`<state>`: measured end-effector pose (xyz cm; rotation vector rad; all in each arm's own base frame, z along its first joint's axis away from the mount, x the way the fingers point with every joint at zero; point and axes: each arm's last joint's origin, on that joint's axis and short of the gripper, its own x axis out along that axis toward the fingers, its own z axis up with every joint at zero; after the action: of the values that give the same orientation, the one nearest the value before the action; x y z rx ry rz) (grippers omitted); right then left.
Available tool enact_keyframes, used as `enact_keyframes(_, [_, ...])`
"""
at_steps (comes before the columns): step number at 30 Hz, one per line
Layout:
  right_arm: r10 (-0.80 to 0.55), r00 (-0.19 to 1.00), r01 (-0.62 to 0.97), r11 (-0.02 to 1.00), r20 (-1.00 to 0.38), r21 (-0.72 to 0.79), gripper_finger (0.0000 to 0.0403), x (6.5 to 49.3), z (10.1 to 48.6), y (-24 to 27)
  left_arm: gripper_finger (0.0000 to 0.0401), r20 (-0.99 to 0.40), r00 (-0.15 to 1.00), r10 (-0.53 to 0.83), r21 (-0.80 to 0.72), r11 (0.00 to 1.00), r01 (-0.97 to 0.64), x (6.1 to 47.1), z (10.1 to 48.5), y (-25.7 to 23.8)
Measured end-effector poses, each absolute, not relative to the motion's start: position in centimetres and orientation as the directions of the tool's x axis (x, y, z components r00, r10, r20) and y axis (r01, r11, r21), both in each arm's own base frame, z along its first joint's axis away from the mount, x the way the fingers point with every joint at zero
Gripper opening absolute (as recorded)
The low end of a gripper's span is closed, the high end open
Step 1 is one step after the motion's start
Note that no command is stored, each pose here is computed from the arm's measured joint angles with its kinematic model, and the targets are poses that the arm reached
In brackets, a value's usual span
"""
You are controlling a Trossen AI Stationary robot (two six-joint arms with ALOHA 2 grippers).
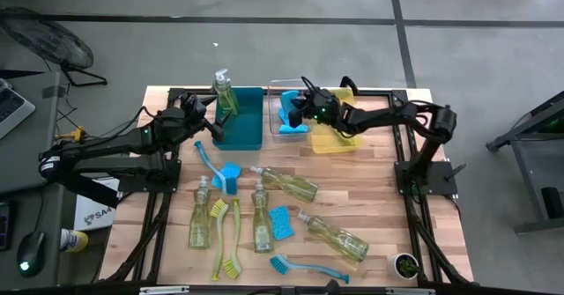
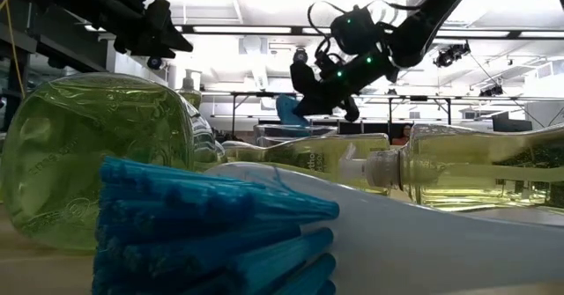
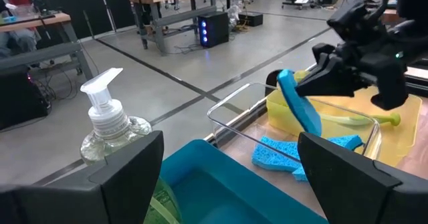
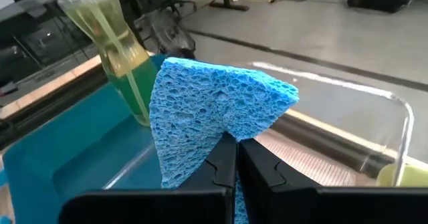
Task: Pick & Place Kitchen Sink Supplies
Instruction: Put the blue sponge into the transparent bin
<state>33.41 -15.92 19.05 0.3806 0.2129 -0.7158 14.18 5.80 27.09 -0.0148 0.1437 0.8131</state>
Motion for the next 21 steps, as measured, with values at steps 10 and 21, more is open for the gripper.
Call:
enact_keyframes(10, [-0.567,0.738,0.668,0.688,-0.365,0.283,0.0000,33.5,17.9,-16.1,0.0339,-0.134,0.678,0.723,0.042,0.688,-0.724,14.2,27.1,5.8])
enact_keyframes(21, [-0.556,0.713,0.696,0.638,-0.428,0.331,0.0005,33.2,17.3,-16.0,0.0339,-0.132,0.664,0.736,0.045,0.674,-0.738,14.1,27.1,5.8])
